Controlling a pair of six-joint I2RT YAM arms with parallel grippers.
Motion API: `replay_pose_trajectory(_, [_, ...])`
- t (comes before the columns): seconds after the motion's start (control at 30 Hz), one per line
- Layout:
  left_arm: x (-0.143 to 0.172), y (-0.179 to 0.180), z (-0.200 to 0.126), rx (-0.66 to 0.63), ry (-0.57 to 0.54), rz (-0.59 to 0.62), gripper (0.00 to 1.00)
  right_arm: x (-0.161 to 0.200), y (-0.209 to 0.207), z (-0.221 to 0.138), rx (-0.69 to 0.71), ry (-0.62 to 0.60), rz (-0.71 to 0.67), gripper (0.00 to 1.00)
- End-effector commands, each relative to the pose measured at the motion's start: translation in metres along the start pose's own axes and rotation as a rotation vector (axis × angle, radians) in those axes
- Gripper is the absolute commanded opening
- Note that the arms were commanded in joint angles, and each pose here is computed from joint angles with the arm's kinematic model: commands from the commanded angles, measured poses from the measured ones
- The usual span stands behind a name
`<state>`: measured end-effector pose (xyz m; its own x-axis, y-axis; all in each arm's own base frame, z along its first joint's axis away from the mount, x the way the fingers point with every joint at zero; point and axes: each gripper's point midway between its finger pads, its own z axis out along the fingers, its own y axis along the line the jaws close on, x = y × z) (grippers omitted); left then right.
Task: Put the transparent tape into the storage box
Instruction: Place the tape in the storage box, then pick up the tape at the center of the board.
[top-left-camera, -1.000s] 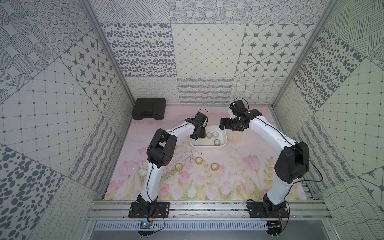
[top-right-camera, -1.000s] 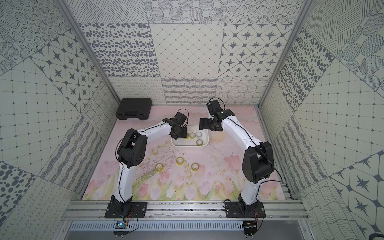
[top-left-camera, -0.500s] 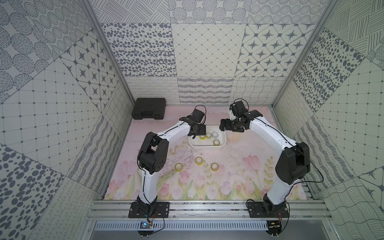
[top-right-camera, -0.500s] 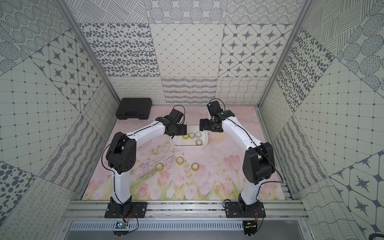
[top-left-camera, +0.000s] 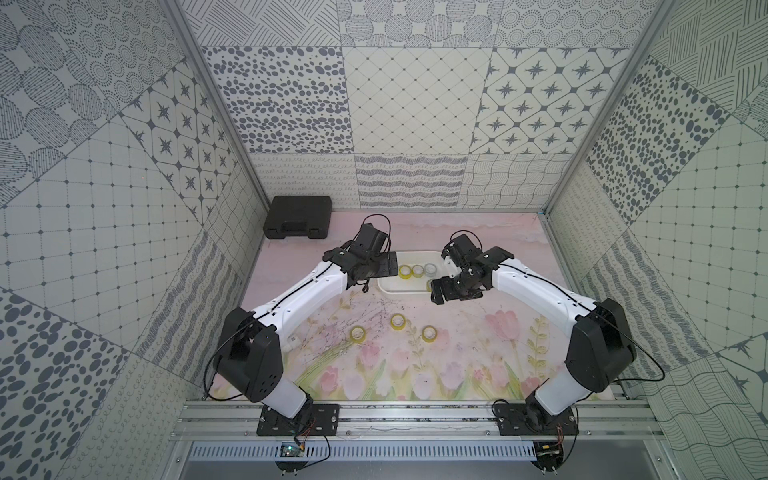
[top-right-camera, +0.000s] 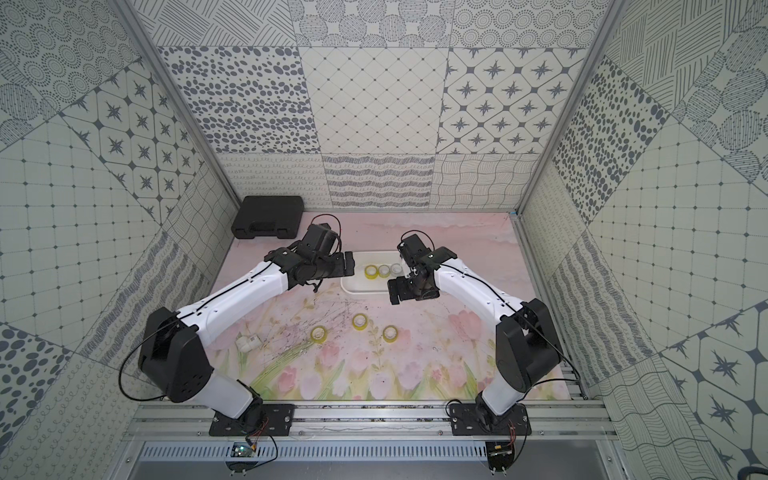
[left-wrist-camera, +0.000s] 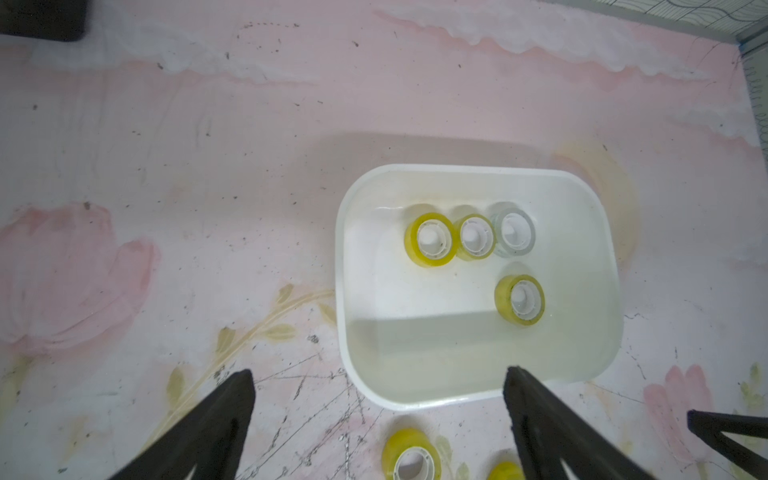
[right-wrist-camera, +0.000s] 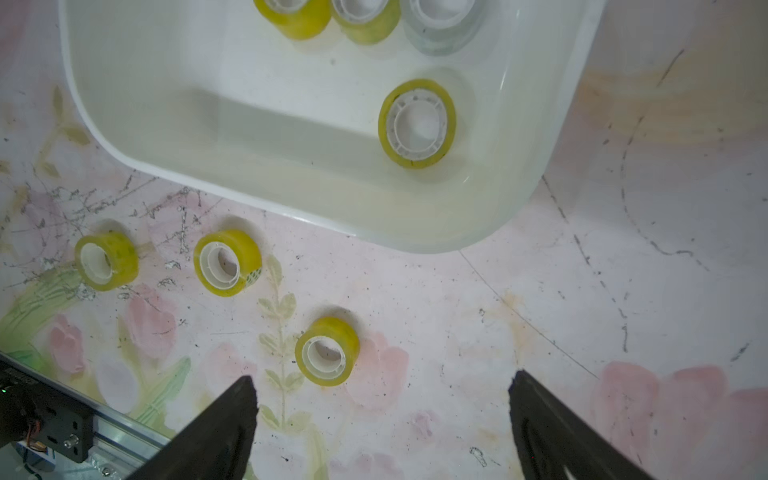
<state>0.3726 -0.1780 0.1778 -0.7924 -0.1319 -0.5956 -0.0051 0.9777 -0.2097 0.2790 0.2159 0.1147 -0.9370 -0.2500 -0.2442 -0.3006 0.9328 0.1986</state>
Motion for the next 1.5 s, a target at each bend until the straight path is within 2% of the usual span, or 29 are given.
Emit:
replay_pose_trajectory(0.0, [0.030, 0.037, -0.020, -0.110, 0.016, -0.062, 0.99, 0.015, 0.015, 0.007, -0.033, 0.007, -0.022, 0.96])
replay_pose_trajectory(0.2, [0.052, 0.051, -0.023, -0.132, 0.036, -0.099, 0.99, 0.024, 0.022, 0.039, -0.017, 0.026, -0.050, 0.92])
replay_pose_trajectory(0.47, [0.062, 0.055, -0.020, -0.145, 0.064, -0.108, 0.99, 0.034, 0.027, 0.067, 0.010, 0.059, -0.088, 0.73])
replay_pose_trajectory(0.8, [0.063, 0.058, -0.025, -0.156, 0.063, -0.101, 0.99, 0.064, 0.023, 0.075, 0.036, 0.100, -0.097, 0.66])
replay_pose_trajectory(0.87, [0.061, 0.059, -0.026, -0.157, 0.052, -0.105, 0.99, 0.064, 0.020, 0.079, 0.049, 0.096, -0.096, 0.58])
replay_pose_trajectory(1.0, [0.059, 0.060, -0.030, -0.156, 0.040, -0.102, 0.99, 0.057, 0.020, 0.084, 0.058, 0.079, -0.095, 0.54])
replay_pose_trajectory(1.03, [0.058, 0.060, -0.030, -0.157, 0.038, -0.099, 0.99, 0.055, 0.020, 0.086, 0.061, 0.075, -0.096, 0.49])
replay_pose_trajectory(1.1, [0.058, 0.061, -0.031, -0.161, 0.037, -0.097, 0.99, 0.053, 0.022, 0.088, 0.056, 0.077, -0.098, 0.46])
replay_pose_trajectory(1.33, [0.058, 0.066, -0.035, -0.178, 0.021, -0.098, 0.99, 0.057, 0.021, 0.089, 0.055, 0.084, -0.103, 0.01])
replay_pose_trajectory(1.47, [0.058, 0.068, -0.038, -0.178, 0.003, -0.106, 0.99, 0.061, 0.018, 0.082, 0.060, 0.082, -0.099, 0.00])
